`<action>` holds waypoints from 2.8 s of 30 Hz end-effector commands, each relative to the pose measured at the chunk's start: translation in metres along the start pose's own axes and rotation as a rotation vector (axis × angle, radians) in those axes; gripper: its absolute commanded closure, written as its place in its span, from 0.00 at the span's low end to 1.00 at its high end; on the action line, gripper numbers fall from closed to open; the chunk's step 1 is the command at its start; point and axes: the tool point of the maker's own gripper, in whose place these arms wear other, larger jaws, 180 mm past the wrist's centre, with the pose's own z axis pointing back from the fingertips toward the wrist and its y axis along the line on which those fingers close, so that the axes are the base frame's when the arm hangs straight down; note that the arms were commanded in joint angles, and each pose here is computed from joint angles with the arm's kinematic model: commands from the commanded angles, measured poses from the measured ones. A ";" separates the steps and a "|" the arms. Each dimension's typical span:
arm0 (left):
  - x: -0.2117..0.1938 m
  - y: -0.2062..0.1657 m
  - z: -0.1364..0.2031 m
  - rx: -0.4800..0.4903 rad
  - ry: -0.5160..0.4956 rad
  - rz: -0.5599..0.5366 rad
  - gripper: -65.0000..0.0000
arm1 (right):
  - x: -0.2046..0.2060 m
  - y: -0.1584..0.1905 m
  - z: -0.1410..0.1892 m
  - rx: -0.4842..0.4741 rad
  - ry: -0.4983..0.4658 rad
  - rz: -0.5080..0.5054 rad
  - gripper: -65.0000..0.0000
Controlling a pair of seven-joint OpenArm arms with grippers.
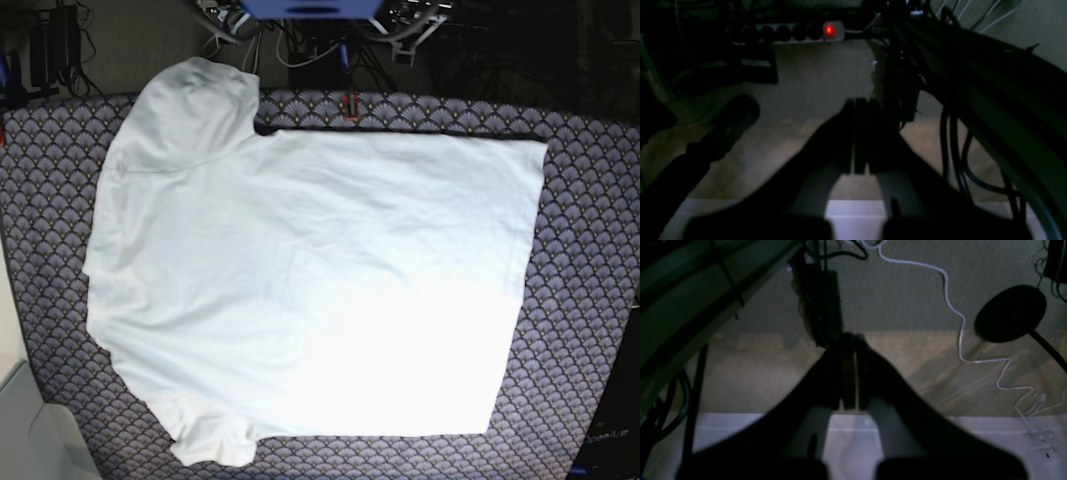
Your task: Fold the T-shirt properly
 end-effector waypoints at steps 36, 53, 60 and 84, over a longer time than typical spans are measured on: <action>0.035 0.020 0.175 0.000 -0.568 -0.080 0.99 | 0.034 -0.058 0.217 -0.079 -0.696 0.153 1.00; 0.126 0.069 0.284 -0.024 -0.781 0.102 0.99 | 0.128 -0.046 0.316 -0.004 -1.015 0.051 0.59; 0.139 0.133 0.294 0.073 -0.769 0.249 0.99 | 0.155 -0.082 0.309 0.153 -0.958 -0.163 0.58; 0.165 0.160 0.300 0.117 -0.768 0.347 0.99 | 0.157 -0.093 0.247 0.256 -0.844 -0.231 0.58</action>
